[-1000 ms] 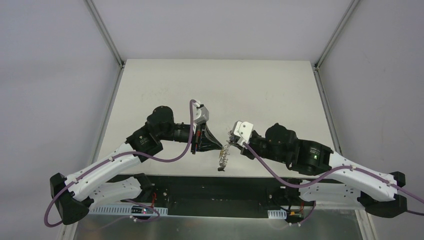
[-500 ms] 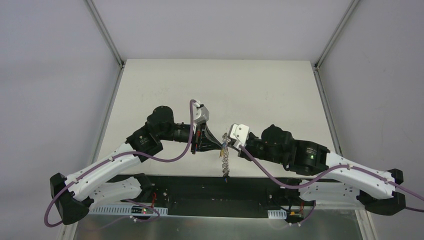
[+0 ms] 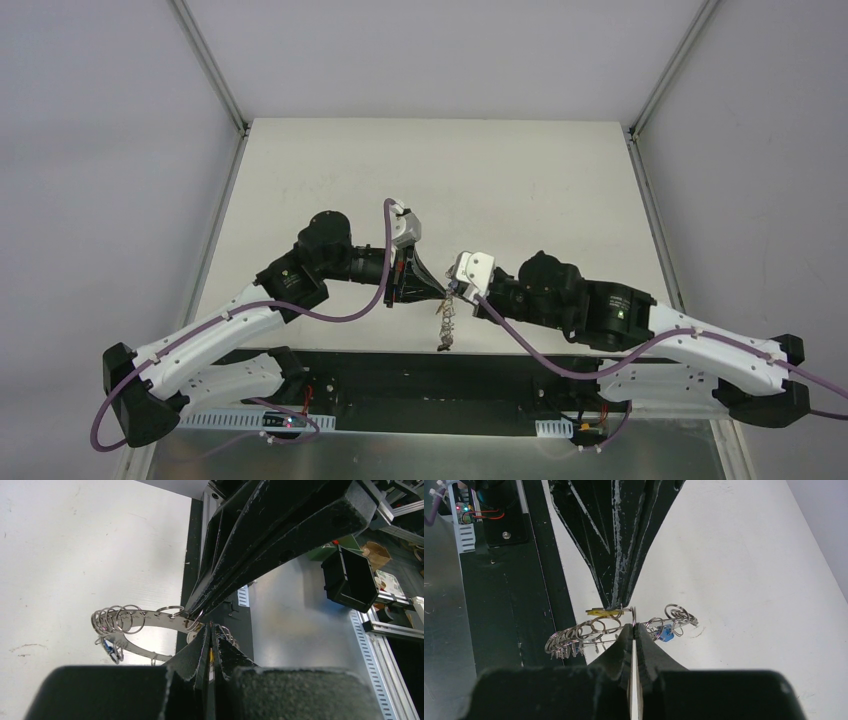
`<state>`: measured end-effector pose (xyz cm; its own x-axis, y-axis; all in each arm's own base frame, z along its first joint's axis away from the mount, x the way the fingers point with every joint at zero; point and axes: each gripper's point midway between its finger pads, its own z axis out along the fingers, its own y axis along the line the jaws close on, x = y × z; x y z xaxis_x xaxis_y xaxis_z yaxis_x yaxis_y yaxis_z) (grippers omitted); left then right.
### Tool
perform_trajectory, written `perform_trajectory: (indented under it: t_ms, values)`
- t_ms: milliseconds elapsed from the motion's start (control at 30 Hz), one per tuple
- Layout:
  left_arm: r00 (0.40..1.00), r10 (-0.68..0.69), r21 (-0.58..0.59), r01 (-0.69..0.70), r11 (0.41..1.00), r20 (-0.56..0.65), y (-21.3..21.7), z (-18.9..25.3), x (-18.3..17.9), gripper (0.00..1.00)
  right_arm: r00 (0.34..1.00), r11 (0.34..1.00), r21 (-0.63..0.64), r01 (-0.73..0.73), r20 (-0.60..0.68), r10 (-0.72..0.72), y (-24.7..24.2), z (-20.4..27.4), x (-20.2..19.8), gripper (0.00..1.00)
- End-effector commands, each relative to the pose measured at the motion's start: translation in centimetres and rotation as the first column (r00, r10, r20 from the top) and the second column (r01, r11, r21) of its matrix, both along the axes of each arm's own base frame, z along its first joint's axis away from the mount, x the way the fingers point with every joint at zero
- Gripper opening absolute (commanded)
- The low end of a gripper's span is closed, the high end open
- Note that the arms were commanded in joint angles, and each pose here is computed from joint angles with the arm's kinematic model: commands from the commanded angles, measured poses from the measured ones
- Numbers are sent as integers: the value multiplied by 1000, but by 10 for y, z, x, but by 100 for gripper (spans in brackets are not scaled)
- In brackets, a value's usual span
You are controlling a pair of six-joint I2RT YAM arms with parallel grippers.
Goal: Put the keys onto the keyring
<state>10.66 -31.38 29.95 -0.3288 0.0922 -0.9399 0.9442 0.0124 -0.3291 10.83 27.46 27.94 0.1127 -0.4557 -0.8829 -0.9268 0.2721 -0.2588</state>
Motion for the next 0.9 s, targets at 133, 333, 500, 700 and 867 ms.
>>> perform_trajectory:
  t_ms: [133, 333, 500, 700, 867]
  values:
    - [999, 3, -48, 0, 999, 51, -2, 20, 1, 0, 999, 996, 86, -32, 42, 28, 11, 30, -3, 0]
    - [999, 10, -40, -8, 999, 47, -2, 17, 3, 0, 998, 995, 89, -52, 42, 48, 11, 32, -8, 0]
    - [999, 14, -34, -12, 999, 47, -2, 16, 4, 0, 997, 994, 92, -63, 43, 59, 11, 33, -12, 0]
    - [999, 18, -29, -16, 999, 46, -2, 15, 5, 0, 997, 992, 107, -73, 48, 68, 9, 36, -16, 0]
    - [999, 23, -26, -22, 999, 45, -2, 14, 5, 0, 996, 990, 114, -83, 51, 77, 8, 38, -19, 0]
